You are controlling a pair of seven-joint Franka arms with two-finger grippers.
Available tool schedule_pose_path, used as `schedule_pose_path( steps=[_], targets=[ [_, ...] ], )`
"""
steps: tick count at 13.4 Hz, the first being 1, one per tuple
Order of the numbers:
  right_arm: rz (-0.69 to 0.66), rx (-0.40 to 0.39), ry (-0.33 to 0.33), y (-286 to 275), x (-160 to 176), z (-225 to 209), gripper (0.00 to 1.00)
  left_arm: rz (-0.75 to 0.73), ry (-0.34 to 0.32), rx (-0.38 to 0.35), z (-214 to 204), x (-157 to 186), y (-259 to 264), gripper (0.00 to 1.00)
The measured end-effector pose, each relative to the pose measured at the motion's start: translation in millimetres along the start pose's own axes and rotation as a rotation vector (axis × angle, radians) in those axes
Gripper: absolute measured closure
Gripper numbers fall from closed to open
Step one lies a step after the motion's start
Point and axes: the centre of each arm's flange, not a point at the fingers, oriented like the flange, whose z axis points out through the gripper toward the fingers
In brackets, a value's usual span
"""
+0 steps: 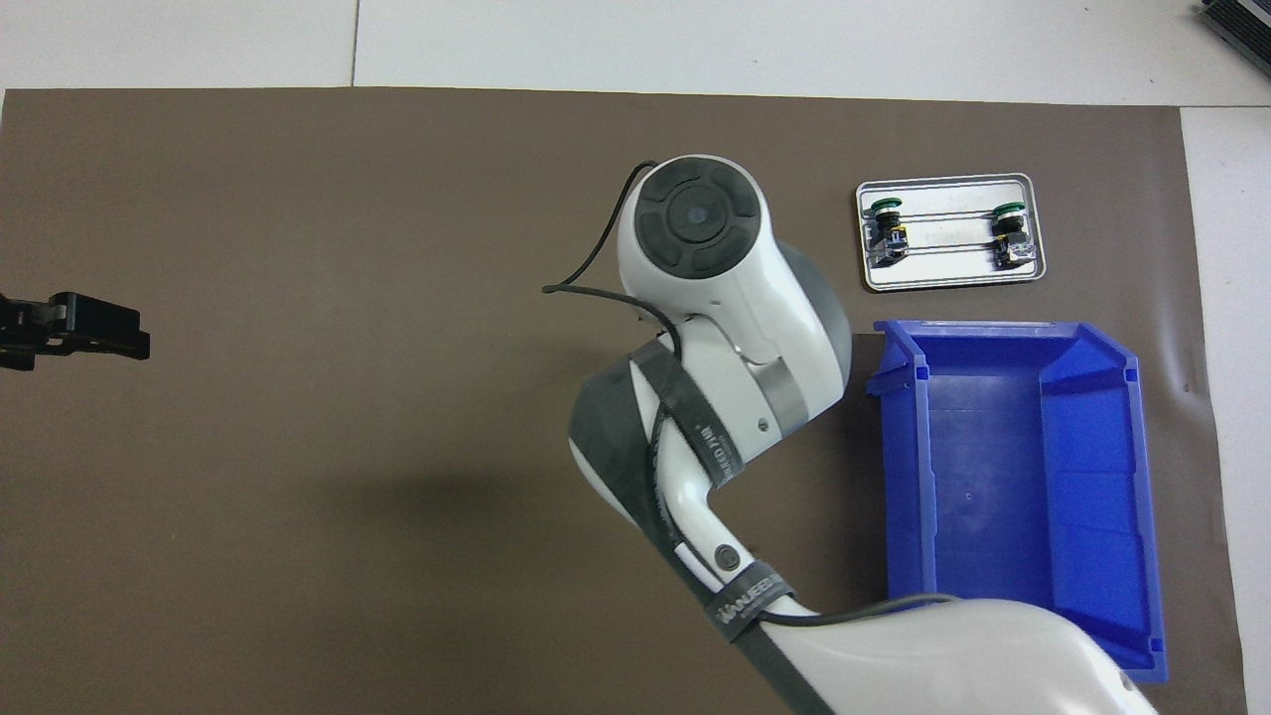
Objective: Place and press button with both arms
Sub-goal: 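Carry the component with the right gripper and set it on the table center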
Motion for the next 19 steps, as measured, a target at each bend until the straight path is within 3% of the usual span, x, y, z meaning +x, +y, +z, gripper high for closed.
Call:
schedule_pose_path(
  steps=[2, 5, 14, 15, 19],
  targets=[
    [0.054, -0.005, 0.048, 33, -55, 38, 0.67, 0.0, 0.0, 0.0, 0, 0, 0, 0.0],
    [0.093, 0.039, 0.014, 58, -109, 86, 0.67, 0.0, 0.0, 0.0, 0, 0, 0, 0.0],
    [0.057, 0.045, -0.001, 86, -124, 123, 0.67, 0.0, 0.0, 0.0, 0, 0, 0, 0.0],
    [0.056, 0.047, -0.003, 86, -124, 122, 0.63, 0.0, 0.0, 0.0, 0, 0, 0, 0.0],
    [-0.057, 0.075, -0.022, 79, -118, 95, 0.19, 0.0, 0.0, 0.0, 0, 0, 0, 0.0]
  ],
)
